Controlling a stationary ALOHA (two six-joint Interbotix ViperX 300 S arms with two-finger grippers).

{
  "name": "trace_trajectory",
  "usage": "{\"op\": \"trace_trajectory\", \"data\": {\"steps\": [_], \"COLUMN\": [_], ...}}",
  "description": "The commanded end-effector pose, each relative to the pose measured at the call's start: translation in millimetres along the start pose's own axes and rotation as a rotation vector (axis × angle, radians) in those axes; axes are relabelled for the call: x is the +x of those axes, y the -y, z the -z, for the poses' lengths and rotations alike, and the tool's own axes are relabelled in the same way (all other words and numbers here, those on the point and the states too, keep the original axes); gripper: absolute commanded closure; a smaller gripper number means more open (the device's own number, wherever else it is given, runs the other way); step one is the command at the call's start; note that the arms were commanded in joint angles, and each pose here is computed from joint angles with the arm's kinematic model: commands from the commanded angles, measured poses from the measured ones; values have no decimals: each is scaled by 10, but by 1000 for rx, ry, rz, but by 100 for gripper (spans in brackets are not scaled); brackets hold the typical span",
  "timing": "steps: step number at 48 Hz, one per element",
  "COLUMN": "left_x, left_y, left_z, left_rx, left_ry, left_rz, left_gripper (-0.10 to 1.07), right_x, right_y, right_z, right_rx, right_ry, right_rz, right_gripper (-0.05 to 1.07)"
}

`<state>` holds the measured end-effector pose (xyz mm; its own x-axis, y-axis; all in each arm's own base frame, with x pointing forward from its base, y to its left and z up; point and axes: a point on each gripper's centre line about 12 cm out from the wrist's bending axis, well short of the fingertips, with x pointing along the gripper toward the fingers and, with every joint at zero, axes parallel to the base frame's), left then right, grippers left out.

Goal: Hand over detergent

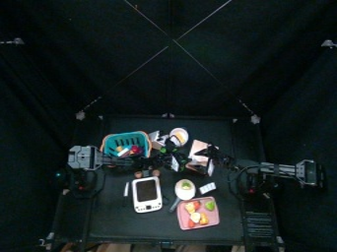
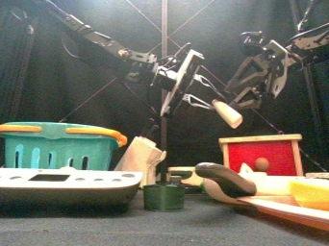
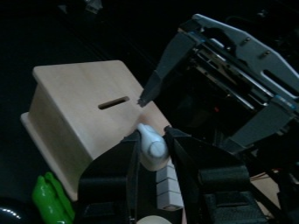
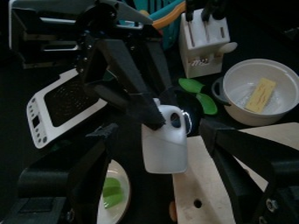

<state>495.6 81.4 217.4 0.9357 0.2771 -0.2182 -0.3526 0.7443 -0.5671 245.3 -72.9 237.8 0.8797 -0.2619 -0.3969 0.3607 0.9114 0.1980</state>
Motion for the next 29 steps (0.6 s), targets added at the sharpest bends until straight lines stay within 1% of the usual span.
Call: {"op": "trace_trajectory", "data": {"steps": [1, 8, 14, 22, 29], "left_x": [31, 104, 150, 184, 186], "left_y": [114, 106, 123, 114, 93], "left_z": [-211, -258, -258, -275, -283], "left_rx": [6, 3, 7, 23, 22], "left_ry": [40, 16, -15, -18, -22], "left_rz": [30, 23, 21, 22, 17], "left_gripper": [42, 42, 42, 42, 42], "right_x": [8, 42, 72, 123, 145], "right_y": [25, 65, 128, 137, 142], "right_z": [-117, -133, -173, -134, -100], "right_rx": [18, 41, 55, 56, 57], "right_ry": [20, -2, -2, -51, -72], "right_rz": [12, 29, 52, 57, 59], "right_gripper": [-1, -1, -1, -1, 0]}}
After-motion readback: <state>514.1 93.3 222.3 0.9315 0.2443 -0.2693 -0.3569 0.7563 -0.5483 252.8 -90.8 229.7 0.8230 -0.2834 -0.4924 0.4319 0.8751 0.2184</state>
